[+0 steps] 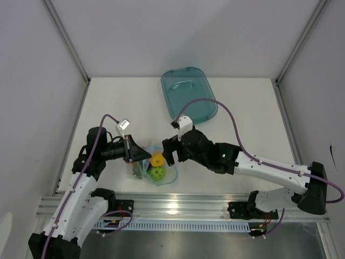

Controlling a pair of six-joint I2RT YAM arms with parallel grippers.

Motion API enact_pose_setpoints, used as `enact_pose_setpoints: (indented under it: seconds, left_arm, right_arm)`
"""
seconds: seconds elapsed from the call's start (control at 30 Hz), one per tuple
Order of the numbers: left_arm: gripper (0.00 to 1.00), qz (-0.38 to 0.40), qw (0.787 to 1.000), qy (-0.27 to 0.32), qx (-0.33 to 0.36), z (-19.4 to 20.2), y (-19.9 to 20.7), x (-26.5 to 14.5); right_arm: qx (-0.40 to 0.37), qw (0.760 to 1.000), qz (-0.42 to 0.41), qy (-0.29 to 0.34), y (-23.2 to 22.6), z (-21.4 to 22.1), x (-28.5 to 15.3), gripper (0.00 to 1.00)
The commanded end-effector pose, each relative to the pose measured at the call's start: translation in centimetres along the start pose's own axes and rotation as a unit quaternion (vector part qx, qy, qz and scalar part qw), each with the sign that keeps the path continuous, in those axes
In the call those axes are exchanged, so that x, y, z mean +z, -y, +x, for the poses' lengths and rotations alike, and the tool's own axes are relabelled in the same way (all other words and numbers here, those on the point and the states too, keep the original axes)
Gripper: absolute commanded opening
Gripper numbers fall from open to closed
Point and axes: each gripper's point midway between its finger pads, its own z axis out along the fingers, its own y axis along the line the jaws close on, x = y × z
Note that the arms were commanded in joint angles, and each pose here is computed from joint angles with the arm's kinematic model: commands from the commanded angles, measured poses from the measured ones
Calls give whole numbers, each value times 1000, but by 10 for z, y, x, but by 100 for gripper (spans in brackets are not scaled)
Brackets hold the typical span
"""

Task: Place the food in the zip-top bag and seal the zipper
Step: Place the fake vegetable in the zipper food storage bag, then zip the zipper food storage bag at the center of the board.

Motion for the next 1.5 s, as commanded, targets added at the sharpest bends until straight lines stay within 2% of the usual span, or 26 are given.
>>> enact_pose_setpoints:
  seconds: [0.0,0.07,0.13,0.17,0.23,0.33,0.5,0.83,0.93,1.03,1.07,1.13,1.23,1.33,1.47]
  left_arm:
    - [1,15,1000,7,2,0,6,-2]
    - [1,17,1000,8,5,-1,7,-2]
    - [0,19,1000,6,8,-2,8,-2]
    - [1,20,1000,3,6,-2,8,-1]
    - [1,26,1000,-1,5,-2,10,-1]
    - [1,28,1000,-5,3,-2,9,0]
    - [1,26,1000,-8,3,-2,8,1]
    - [0,29,1000,-3,10,-6,15,-2]
    - [1,29,999,-4,14,-7,18,-4]
    - [1,30,999,-3,16,-8,20,-5]
    - [1,31,999,-3,18,-8,21,-5]
    - [1,33,999,-1,27,-11,24,-6]
    - [1,21,998,9,50,-17,28,-10]
    - [1,22,997,15,73,-24,38,-14]
    - [1,46,993,7,106,-29,60,-16]
  right_arm:
    - [22,999,24,-11,18,19,-12,99]
    - [46,999,20,-15,25,35,-13,99]
    - [101,995,17,0,26,39,-11,100]
    - [110,994,20,-3,33,53,-12,99]
    - [119,993,5,8,29,55,-11,100]
    - [106,994,-2,2,26,59,-10,100]
    - [66,998,-5,-23,20,63,-2,93]
    - [77,994,-59,-52,-5,87,24,78]
    - [78,991,-86,-65,-15,96,28,66]
    - [77,988,-107,-79,-24,103,31,47]
    - [76,988,-109,-82,-25,105,32,30]
    - [69,988,-118,-74,-32,99,28,9]
    - [53,989,-134,-29,-47,73,8,0]
    - [52,989,-139,9,-57,43,-14,0]
    - [103,983,-145,35,-66,10,-40,0]
